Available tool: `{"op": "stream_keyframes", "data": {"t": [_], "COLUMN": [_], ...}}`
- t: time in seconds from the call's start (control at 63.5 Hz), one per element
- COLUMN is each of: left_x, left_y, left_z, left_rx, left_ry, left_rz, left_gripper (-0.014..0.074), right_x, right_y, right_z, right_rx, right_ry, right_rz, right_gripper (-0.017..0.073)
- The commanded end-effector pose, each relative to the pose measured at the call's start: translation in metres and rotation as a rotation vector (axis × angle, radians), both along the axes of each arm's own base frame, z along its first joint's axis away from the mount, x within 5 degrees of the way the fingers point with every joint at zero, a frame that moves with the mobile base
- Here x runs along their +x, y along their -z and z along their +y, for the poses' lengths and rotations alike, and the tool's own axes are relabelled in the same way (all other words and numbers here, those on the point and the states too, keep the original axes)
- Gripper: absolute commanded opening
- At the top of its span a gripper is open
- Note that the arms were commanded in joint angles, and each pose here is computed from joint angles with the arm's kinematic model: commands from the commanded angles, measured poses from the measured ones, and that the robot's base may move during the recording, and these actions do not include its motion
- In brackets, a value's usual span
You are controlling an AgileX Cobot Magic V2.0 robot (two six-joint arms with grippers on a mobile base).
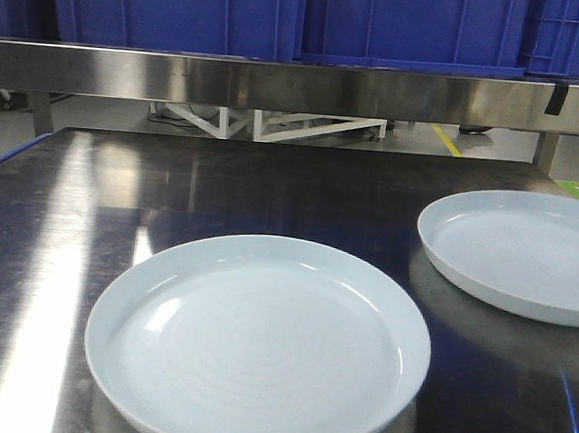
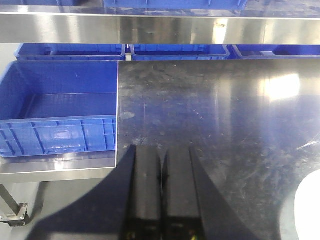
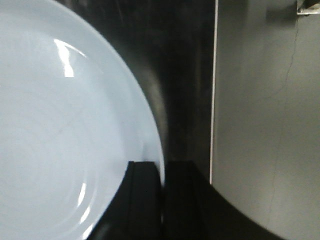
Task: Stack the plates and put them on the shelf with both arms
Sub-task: 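Lift the plate with the right gripper and set it onto the centered plate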
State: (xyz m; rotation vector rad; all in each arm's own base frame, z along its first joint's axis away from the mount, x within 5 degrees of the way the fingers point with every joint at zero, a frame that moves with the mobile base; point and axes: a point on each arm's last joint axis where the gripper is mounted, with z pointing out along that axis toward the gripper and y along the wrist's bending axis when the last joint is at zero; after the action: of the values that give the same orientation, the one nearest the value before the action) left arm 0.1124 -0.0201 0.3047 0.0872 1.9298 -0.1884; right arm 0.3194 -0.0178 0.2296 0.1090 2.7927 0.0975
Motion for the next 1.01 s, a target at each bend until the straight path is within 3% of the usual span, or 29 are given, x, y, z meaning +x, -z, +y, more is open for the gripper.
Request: {"op": "stream_keyframes", "data": {"t": [0.0,0.205,0.409,0.677,0.992], "left_x": [0.002,0.002,0.002,0.002,0.002], "left_y": [-0.016,-0.016,-0.016,-0.016,-0.016], "left_z": [-0.001,-0.001,-0.001,-0.001,-0.001], "left_rx": [-0.034,-0.034,-0.034,-0.034,-0.034], "left_ry": [-0.002,-0.002,-0.002,-0.002,-0.002], "left_rz": [-0.102,-0.102,-0.102,-0.102,-0.102], "left_gripper": [0.0083,0.0083,0.0083,0.0083,0.0083], "right_x": [-0.005,-0.029,-0.062,-0.075,-0.050], "right_y": [-0.047,-0.107,-0.129,-0.108,-0.053], "right_z": [0.001,0.035,0.101,0.164,0.188], "right_rx": [0.000,0.144,0.254,0.280,0.245], "right_ry": [-0.003,-0.051,-0.306,-0.529,-0.545], "right_rz": [-0.157,-0.327,-0.344,-0.236,-0.051], "right_gripper": [0.0058,0.0058,0.0058,0.0058,0.0058]}}
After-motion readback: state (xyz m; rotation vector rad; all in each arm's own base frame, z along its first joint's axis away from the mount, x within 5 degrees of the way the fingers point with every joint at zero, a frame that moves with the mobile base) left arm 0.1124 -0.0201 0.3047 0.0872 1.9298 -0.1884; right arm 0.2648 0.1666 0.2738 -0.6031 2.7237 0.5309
